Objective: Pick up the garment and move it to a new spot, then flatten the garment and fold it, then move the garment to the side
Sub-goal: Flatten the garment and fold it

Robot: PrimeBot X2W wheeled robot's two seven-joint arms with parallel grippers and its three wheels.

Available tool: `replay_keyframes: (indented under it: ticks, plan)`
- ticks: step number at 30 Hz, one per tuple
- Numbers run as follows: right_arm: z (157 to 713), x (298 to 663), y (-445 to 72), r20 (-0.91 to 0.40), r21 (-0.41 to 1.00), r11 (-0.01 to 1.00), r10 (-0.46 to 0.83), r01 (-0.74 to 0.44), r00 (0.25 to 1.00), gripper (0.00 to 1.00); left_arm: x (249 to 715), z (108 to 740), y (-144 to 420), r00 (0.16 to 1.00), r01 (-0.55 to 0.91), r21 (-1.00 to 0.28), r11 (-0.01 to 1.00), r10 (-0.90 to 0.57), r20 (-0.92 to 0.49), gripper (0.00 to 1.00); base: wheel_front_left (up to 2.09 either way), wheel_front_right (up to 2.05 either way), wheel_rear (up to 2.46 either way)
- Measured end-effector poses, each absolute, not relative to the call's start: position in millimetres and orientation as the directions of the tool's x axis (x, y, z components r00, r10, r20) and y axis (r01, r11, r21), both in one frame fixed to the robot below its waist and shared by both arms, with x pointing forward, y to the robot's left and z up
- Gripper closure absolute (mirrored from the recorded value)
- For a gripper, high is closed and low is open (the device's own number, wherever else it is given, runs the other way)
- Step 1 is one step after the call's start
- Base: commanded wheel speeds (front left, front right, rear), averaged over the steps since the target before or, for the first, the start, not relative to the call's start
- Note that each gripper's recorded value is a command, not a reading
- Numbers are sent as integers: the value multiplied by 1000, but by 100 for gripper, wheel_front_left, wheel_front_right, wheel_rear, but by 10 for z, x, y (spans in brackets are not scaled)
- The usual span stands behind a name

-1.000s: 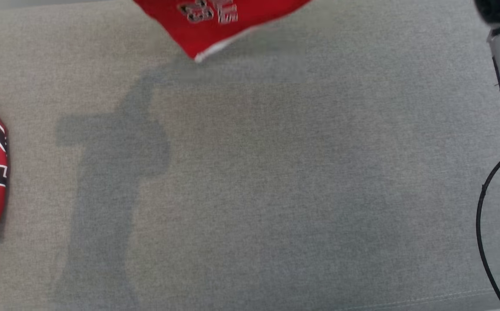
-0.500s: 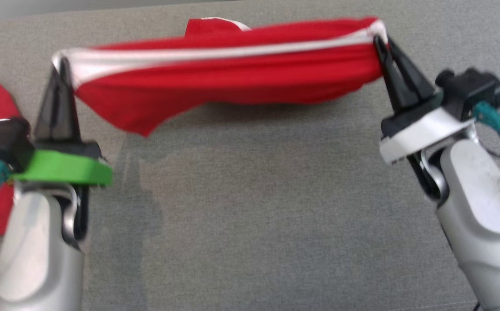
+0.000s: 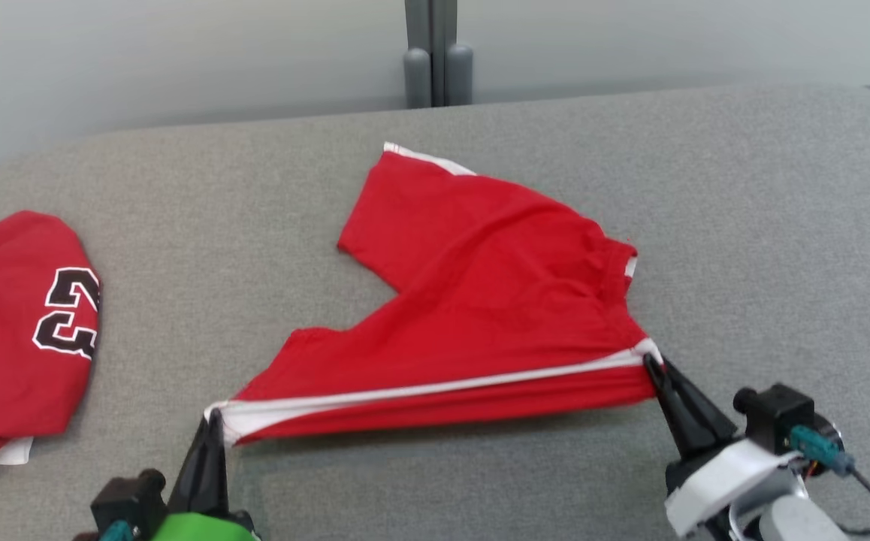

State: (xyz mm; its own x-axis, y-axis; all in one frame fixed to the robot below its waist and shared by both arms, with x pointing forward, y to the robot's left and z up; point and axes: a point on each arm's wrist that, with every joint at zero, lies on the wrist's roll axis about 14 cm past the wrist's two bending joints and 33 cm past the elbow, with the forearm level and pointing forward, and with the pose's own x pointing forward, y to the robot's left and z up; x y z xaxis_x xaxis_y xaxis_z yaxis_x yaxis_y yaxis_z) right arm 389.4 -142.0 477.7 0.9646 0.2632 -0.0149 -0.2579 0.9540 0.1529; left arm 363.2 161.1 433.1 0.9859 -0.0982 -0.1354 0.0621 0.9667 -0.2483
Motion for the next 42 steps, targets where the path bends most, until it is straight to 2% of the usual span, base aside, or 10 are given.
replay_keyframes:
  ticks: [7,11,15,21,30,42]
  plan:
    - [4503,3367,-1369,-97,196,949,270,-247,958,100,3242,4255,1583,981,64,-238,969,-105,-165,100,0,0,0]
    - [4483,3271,-1392,-101,224,948,253,-226,962,100,3232,4335,1565,984,75,-236,969,-110,-138,100,0,0,0]
    - [4587,3384,-1445,-64,249,949,216,-194,974,100,3517,4600,1382,982,168,-212,963,-183,-53,100,0,0,0]
    - [4834,3796,-1449,22,296,940,172,-171,985,100,4182,5079,1063,942,335,-128,934,-326,83,100,0,0,0]
    - [4861,4266,-1593,48,343,934,89,-100,995,100,4950,5061,642,880,473,-67,878,-469,71,100,0,0,0]
    - [4617,4487,-1881,-4,391,921,1,0,1000,100,5547,4668,183,833,551,-101,829,-553,10,100,0,0,0]
